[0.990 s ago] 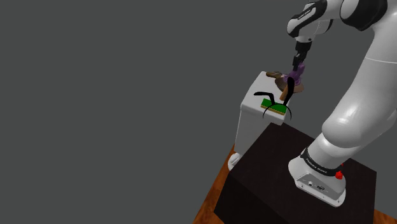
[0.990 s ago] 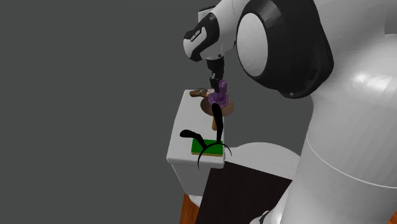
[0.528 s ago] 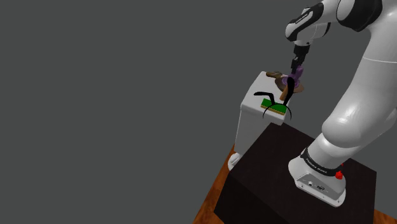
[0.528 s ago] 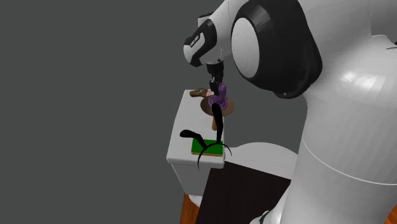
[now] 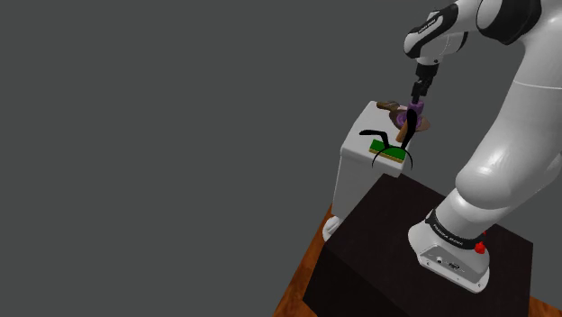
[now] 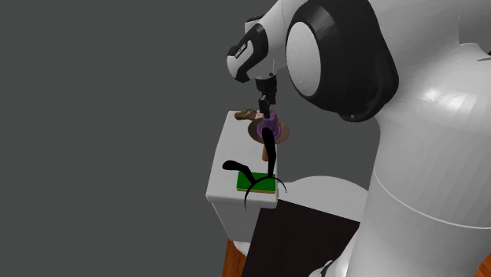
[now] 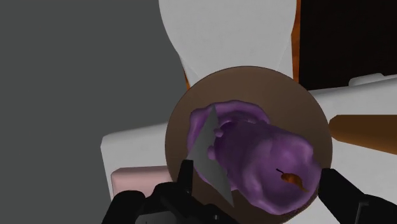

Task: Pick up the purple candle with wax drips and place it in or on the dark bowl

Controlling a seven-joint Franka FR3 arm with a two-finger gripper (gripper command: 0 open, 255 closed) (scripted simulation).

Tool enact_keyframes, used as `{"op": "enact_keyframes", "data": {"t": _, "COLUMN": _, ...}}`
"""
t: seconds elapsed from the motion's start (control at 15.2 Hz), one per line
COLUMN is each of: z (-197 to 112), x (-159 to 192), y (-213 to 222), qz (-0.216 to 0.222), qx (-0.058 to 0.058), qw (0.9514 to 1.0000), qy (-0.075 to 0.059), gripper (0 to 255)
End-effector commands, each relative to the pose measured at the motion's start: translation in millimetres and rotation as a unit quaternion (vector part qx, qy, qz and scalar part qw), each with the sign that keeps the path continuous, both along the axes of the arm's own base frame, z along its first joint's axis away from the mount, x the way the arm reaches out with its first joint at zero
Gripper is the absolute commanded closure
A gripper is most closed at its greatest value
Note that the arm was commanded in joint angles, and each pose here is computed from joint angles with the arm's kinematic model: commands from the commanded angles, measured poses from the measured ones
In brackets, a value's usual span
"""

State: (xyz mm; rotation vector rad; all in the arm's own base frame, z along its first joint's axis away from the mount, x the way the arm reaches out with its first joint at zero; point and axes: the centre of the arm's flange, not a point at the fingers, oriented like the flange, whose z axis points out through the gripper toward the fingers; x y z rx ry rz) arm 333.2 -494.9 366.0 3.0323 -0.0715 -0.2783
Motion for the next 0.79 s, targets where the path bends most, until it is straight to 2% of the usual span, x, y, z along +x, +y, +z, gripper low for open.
{"op": "enact_keyframes", "data": {"t": 0.0, "z": -0.1, "x": 0.0, "y": 0.0, "qz": 0.000, "qx": 0.000, "qw": 1.0000, "qy": 0.000, "gripper": 0}}
{"op": "enact_keyframes", "data": {"t": 0.26, "z": 48.8, "x": 9.2, "y": 4.6, "qz": 0.000, "qx": 0.000, "qw": 1.0000, "qy": 0.000, "gripper": 0}}
{"op": "enact_keyframes", "data": {"t": 0.73, "z": 48.8, "x": 9.2, "y": 4.6, "qz": 0.000, "qx": 0.000, "qw": 1.0000, "qy": 0.000, "gripper": 0}}
